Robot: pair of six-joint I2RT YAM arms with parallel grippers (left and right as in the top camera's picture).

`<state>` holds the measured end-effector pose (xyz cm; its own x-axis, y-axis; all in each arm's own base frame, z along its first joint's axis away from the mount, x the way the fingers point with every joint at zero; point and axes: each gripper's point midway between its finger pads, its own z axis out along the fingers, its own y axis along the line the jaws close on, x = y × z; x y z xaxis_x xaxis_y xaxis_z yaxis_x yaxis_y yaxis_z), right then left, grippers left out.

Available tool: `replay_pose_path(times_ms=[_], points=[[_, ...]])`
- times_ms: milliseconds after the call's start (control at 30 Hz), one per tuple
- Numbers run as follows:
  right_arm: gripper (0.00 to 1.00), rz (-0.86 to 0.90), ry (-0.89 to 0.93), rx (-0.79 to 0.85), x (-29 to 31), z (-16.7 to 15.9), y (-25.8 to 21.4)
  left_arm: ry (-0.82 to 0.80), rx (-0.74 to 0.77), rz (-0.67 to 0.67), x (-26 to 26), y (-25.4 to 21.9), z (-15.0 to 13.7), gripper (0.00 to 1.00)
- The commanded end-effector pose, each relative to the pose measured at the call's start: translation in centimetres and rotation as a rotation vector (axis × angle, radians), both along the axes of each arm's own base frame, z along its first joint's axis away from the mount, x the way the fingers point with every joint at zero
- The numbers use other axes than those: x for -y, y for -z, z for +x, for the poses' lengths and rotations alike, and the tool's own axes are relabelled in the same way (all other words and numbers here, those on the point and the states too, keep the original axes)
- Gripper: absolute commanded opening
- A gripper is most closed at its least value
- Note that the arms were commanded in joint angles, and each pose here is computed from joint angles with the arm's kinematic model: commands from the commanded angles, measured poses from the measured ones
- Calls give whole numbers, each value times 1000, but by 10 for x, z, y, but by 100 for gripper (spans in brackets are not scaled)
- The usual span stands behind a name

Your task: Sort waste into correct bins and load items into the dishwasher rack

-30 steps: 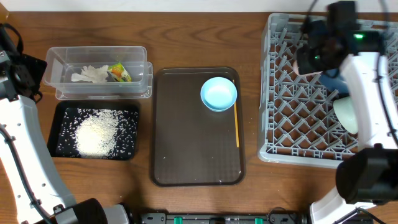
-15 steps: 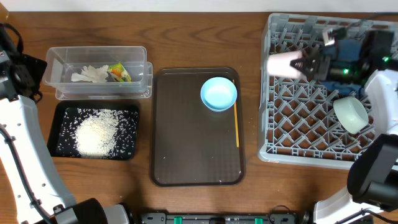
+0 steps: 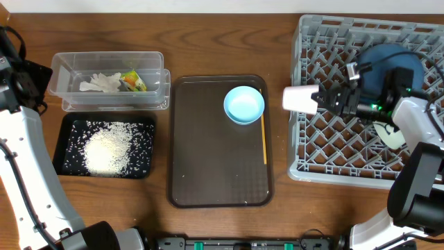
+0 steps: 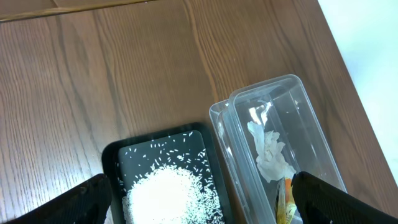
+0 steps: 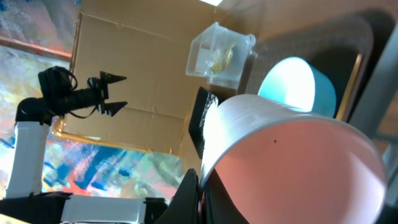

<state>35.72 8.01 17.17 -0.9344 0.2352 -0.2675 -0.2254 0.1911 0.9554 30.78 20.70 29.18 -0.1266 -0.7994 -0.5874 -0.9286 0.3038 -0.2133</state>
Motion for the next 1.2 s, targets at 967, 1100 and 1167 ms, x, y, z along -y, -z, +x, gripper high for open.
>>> replay_pose_path(times_ms=[967,1100,1167], points=[[1,-24,241,-75,80,3,13,-12,-7,7,-3,0,-2,95],[1,-26,255,-81,85,2,14,-12,-7,7,-3,0,-2,95],[1,-25,253,-81,84,2,14,-11,-7,7,-3,0,-2,95]])
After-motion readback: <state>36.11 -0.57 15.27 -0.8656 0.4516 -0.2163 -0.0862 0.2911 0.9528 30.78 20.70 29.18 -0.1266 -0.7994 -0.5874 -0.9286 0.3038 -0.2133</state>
